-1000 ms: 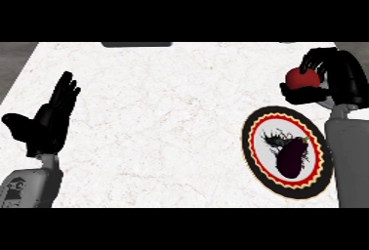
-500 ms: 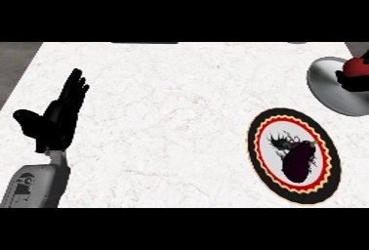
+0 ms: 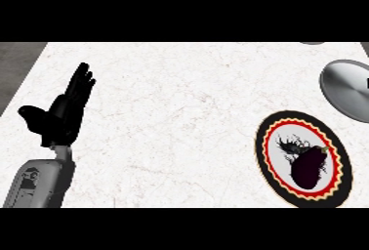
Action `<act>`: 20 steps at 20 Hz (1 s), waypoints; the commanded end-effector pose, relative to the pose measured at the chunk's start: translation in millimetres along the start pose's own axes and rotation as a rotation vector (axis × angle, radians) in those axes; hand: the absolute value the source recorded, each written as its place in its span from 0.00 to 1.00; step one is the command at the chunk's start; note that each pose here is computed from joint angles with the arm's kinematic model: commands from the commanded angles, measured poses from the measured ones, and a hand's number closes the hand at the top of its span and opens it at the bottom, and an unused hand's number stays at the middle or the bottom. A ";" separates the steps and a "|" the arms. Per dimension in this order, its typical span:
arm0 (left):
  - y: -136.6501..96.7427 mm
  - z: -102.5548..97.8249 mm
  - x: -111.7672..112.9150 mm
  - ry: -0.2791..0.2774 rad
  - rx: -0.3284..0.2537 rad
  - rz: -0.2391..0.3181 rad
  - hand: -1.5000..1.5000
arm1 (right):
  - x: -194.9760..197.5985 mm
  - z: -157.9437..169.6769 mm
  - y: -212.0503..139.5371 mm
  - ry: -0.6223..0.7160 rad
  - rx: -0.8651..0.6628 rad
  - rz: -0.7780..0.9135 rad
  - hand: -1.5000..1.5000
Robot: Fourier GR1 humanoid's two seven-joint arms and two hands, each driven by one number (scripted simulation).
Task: Pick the tomato from the plate and place it in the pan
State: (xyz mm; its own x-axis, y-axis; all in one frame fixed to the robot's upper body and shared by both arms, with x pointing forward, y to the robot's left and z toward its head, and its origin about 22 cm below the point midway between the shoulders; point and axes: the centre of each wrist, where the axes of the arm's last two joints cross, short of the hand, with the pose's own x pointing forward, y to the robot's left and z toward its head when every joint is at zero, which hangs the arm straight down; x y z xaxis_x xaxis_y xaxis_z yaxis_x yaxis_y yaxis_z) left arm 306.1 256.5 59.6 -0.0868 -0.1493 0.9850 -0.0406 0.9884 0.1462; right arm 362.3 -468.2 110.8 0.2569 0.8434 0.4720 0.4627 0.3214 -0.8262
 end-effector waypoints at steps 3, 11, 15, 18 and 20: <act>4.6 3.4 3.4 -0.011 -0.011 0.003 0.50 | -29.8 3.7 -8.1 0.048 -0.037 -0.008 1.00; -12.2 -1.8 4.5 -0.025 -0.038 0.008 0.50 | -41.6 25.2 27.8 0.177 0.286 -0.243 0.00; -4.1 -7.7 12.7 -0.037 -0.031 -0.009 0.50 | -38.5 19.2 21.7 0.137 0.305 -0.283 0.00; -12.6 -2.1 -3.1 -0.006 -0.025 0.006 0.50 | -42.4 21.5 21.2 0.115 0.265 -0.318 0.00; -11.5 -6.8 -0.5 -0.003 -0.024 -0.003 0.50 | -39.2 18.5 19.7 0.077 0.178 -0.414 0.00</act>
State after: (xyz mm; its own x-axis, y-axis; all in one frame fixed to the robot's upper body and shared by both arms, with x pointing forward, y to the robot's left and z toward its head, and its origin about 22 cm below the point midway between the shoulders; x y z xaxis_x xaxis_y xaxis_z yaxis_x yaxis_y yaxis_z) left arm 309.7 245.2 58.3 -0.1012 -0.1462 0.9841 -0.0158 0.9893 0.1453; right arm 344.2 -487.2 68.2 0.2337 0.6380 0.7338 0.3240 0.6604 -0.6774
